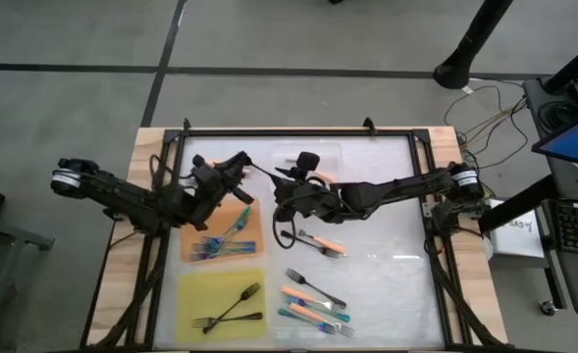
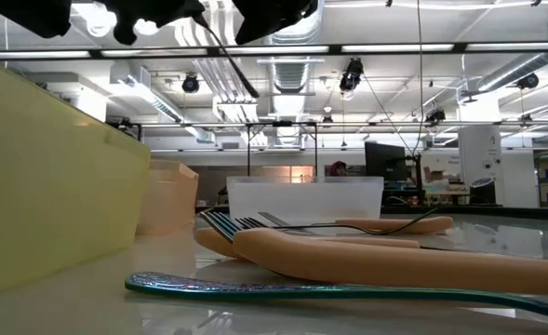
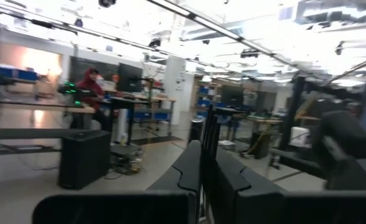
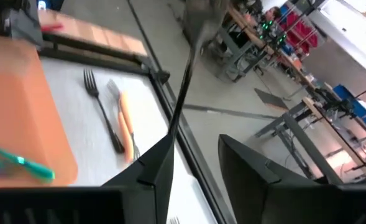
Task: Sort silverware by color (type)
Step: Put the black fork into the yellow bin
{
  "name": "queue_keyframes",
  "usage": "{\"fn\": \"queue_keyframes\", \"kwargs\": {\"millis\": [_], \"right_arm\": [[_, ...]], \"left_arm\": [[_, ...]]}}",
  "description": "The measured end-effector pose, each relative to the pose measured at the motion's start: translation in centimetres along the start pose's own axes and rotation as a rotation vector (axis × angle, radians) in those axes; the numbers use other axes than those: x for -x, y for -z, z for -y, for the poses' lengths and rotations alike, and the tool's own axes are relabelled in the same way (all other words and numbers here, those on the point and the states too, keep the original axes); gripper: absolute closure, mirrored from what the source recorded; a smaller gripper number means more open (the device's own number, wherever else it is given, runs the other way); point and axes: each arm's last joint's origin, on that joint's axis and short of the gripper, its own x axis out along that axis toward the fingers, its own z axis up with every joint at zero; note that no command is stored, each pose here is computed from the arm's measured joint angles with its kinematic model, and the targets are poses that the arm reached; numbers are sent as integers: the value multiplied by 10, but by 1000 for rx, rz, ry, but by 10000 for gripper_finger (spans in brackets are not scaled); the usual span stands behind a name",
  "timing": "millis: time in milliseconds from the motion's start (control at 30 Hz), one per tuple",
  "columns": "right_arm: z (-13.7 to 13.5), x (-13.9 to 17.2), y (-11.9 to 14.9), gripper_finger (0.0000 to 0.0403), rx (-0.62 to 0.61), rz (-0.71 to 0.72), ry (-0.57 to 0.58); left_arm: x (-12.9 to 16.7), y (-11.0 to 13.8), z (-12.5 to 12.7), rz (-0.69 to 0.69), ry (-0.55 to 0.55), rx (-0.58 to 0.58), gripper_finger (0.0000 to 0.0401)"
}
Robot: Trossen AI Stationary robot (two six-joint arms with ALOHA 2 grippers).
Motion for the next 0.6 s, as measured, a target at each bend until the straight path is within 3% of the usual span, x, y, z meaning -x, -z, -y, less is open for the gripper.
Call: {"fn": "queue_keyframes", "kwargs": {"millis": [167,367,600], "right_arm": [[8,8,2,278,8,-129,-32],[27,20,12,287,-14,-328,-36],[37,30,18,287,-46,-405,-23]], "left_arm": [[8,-8,-2,-22,-11,-19,401],[39,-8,14,-108,146,65,401],[97,-10,35,-209,329,183,401]]}}
